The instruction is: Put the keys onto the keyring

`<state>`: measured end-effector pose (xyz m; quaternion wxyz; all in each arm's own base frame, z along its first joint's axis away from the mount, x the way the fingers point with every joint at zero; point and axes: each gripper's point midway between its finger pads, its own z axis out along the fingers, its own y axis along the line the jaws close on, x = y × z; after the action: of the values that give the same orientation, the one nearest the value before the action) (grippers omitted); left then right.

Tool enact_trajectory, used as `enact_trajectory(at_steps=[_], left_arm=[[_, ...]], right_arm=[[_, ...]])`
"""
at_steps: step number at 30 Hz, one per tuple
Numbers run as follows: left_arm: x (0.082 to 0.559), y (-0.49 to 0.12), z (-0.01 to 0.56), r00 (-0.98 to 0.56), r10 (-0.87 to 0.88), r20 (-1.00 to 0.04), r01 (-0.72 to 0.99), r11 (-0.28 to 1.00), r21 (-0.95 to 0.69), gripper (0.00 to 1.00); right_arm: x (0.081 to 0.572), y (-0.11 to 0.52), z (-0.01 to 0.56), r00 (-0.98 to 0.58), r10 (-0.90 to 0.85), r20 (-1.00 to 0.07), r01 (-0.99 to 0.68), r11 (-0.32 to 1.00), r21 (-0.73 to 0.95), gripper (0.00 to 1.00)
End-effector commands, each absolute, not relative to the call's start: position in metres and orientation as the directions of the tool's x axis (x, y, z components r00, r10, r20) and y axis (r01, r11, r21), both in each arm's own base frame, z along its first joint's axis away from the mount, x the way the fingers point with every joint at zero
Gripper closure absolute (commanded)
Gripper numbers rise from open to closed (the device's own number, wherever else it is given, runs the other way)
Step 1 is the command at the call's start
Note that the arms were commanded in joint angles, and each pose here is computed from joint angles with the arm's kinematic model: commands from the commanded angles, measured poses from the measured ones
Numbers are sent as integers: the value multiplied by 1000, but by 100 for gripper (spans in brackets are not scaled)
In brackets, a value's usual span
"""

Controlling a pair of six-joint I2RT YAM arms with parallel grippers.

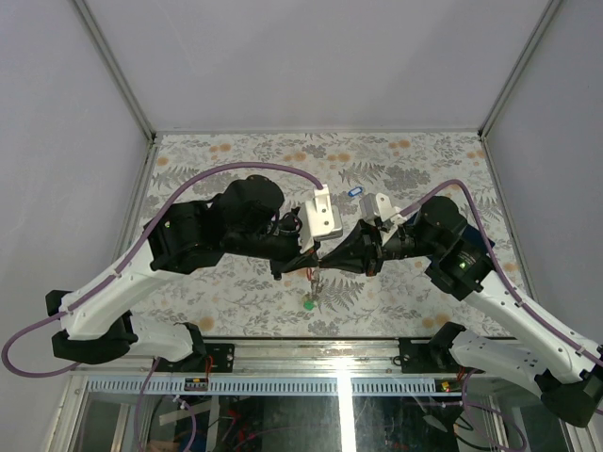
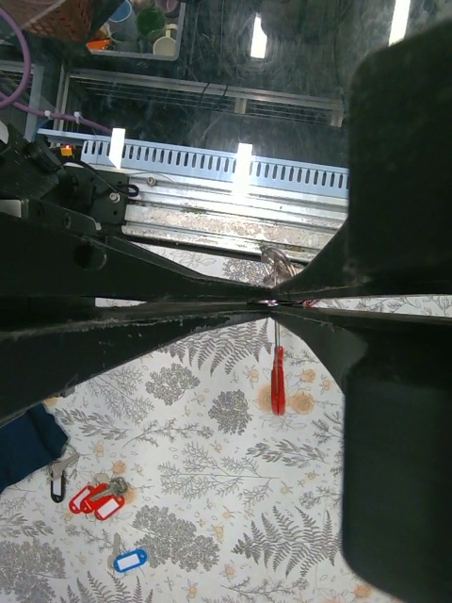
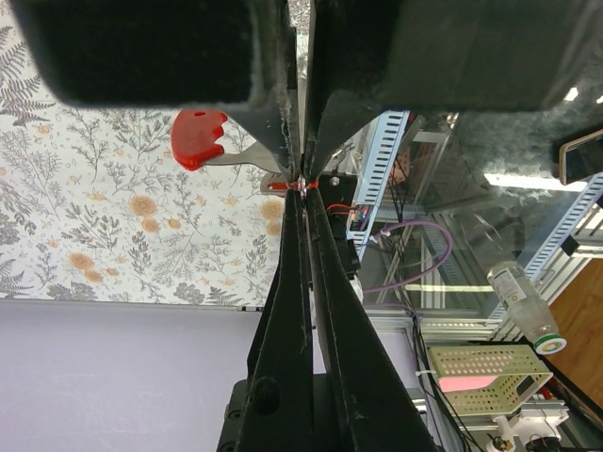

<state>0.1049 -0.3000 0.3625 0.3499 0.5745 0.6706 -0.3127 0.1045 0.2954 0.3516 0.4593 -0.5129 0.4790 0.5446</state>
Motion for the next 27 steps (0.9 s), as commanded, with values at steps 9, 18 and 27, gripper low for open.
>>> enact_trajectory(at_steps=[9, 18, 27], left_arm=[[102, -303, 404, -8, 388, -922, 990, 131, 46, 85], [103, -288, 416, 33, 216, -976, 976, 203, 78, 66], [110, -277, 428, 93, 54, -994, 952, 288, 105, 65]], right_arm=[[111, 289, 386, 41, 123, -992, -998, -37, -46, 100], [109, 283, 423, 49, 295, -954, -999, 4, -50, 100], [107, 284, 440, 23, 357, -934, -999, -18, -32, 100]])
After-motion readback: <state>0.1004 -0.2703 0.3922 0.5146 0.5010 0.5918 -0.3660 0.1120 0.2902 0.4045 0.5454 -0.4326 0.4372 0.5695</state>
